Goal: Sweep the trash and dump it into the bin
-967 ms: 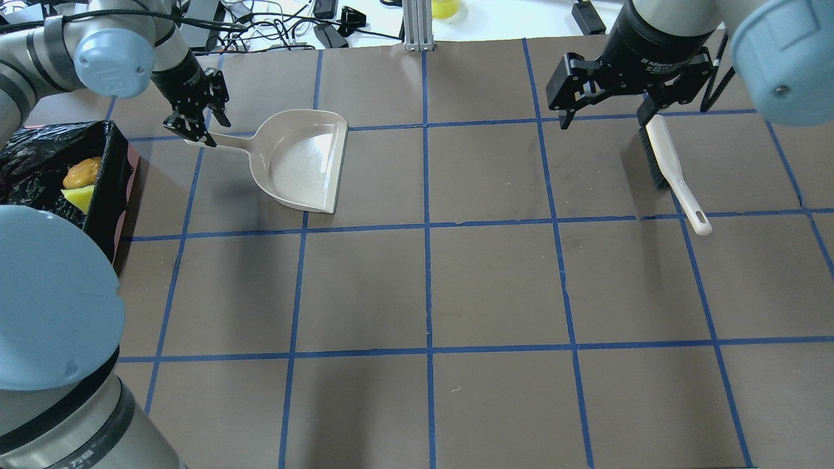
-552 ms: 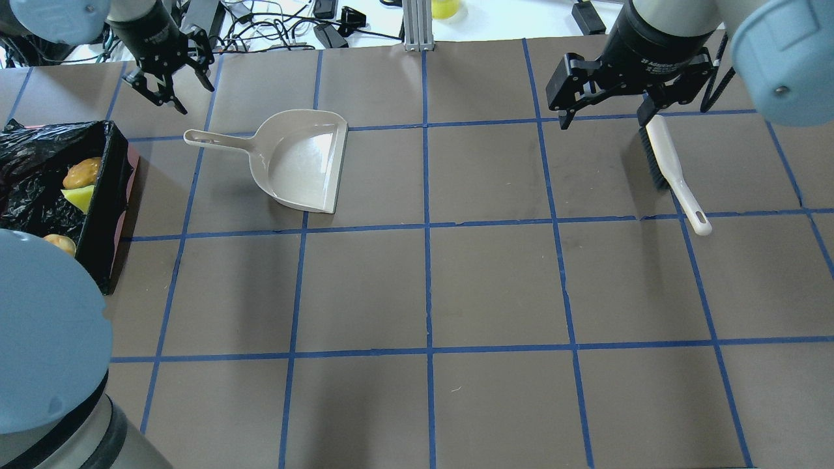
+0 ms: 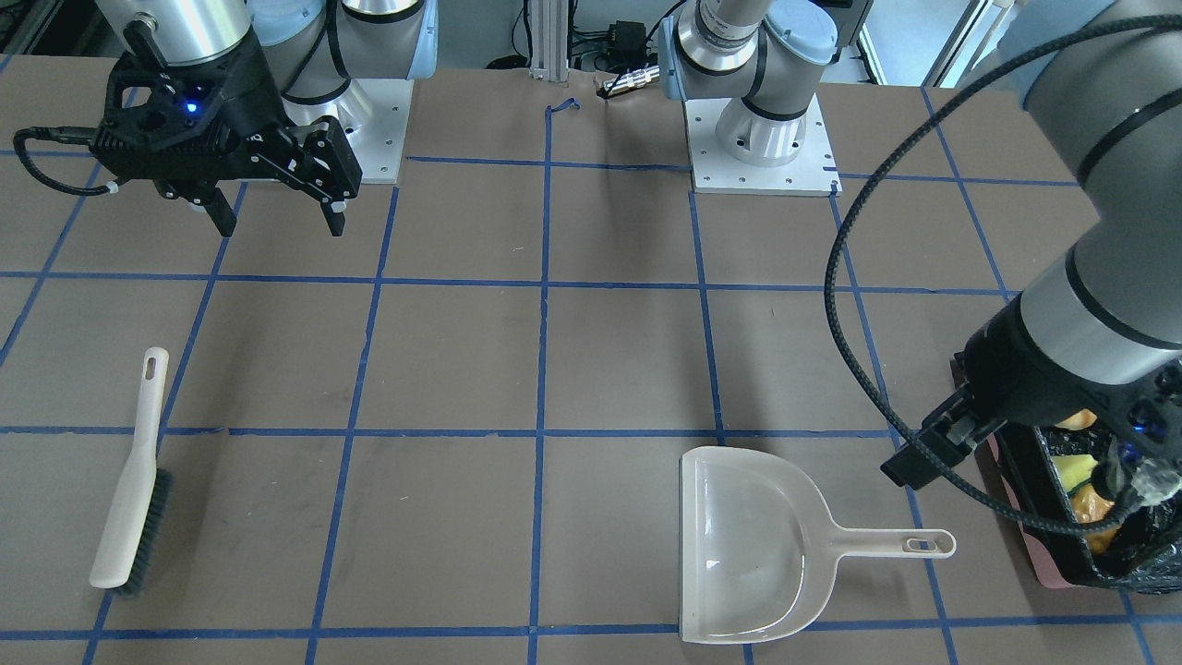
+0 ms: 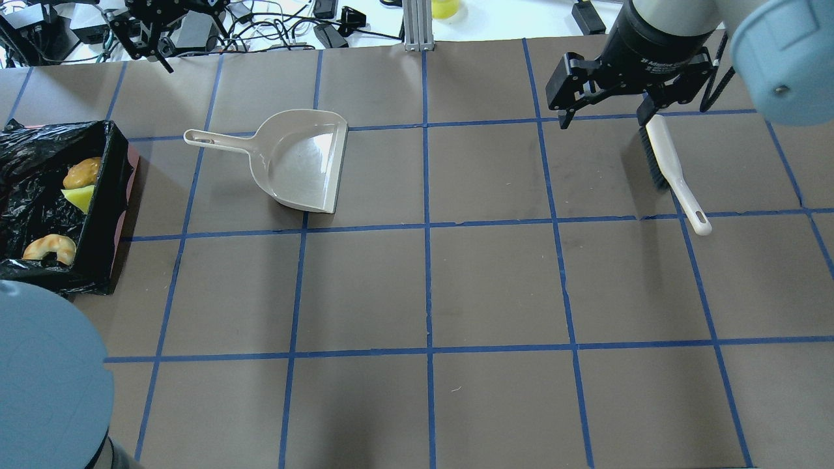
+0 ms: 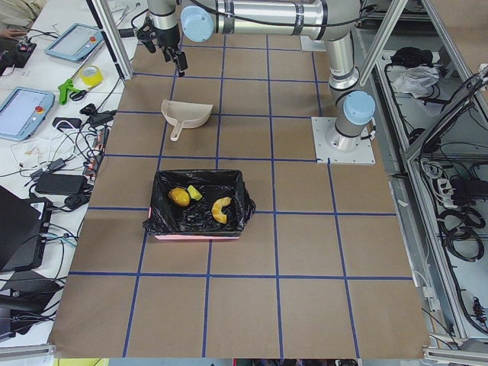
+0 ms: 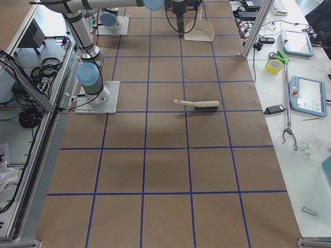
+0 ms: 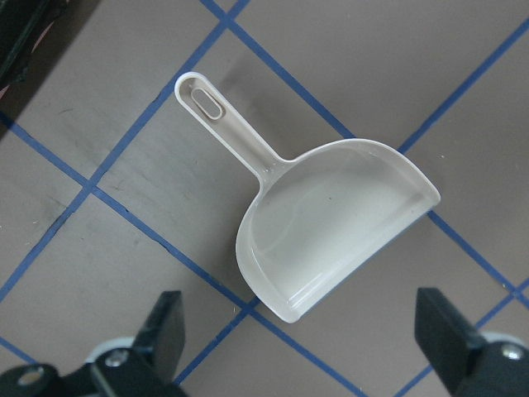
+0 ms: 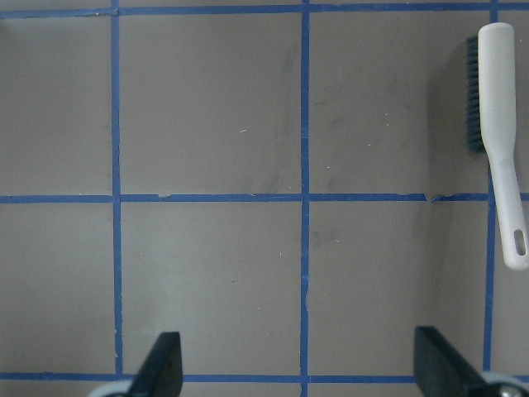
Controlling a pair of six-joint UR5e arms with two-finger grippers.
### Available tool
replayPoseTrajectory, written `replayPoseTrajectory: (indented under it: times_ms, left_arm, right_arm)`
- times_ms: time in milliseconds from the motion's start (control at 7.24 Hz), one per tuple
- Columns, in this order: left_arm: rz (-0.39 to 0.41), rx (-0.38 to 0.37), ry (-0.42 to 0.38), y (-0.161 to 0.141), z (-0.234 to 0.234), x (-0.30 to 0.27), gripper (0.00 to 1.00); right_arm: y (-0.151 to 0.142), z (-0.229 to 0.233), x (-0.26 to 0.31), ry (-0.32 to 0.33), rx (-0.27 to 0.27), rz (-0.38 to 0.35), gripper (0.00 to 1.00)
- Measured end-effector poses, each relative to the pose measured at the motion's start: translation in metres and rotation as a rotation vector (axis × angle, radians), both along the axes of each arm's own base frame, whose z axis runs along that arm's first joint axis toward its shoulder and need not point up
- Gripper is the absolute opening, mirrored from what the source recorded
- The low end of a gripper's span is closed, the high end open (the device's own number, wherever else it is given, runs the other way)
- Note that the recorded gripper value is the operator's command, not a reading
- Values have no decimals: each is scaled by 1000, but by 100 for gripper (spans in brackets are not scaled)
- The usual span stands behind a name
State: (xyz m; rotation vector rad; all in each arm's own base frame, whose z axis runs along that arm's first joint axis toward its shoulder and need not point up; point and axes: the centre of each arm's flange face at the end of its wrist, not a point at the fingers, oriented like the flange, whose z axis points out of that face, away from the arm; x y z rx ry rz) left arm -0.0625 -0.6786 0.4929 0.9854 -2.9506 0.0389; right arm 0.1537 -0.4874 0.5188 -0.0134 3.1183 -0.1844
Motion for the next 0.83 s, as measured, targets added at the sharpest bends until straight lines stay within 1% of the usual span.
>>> replayPoseTrajectory:
  times_ms: [138, 414, 552, 828]
  left_arm:
    - [-57, 3, -1, 6, 5, -5, 100]
    - [-239, 23, -1, 30, 19, -14, 100]
    - [-290, 40, 2, 50, 24, -17, 100]
    - [-331, 77, 12, 101, 13, -22, 100]
  right_arm:
    - [0, 0, 0, 0, 0, 0, 100]
    - [0, 0, 0, 0, -1, 0, 100]
    - [0, 0, 0, 0, -1, 0, 100]
    - [0, 0, 0, 0, -1, 0, 100]
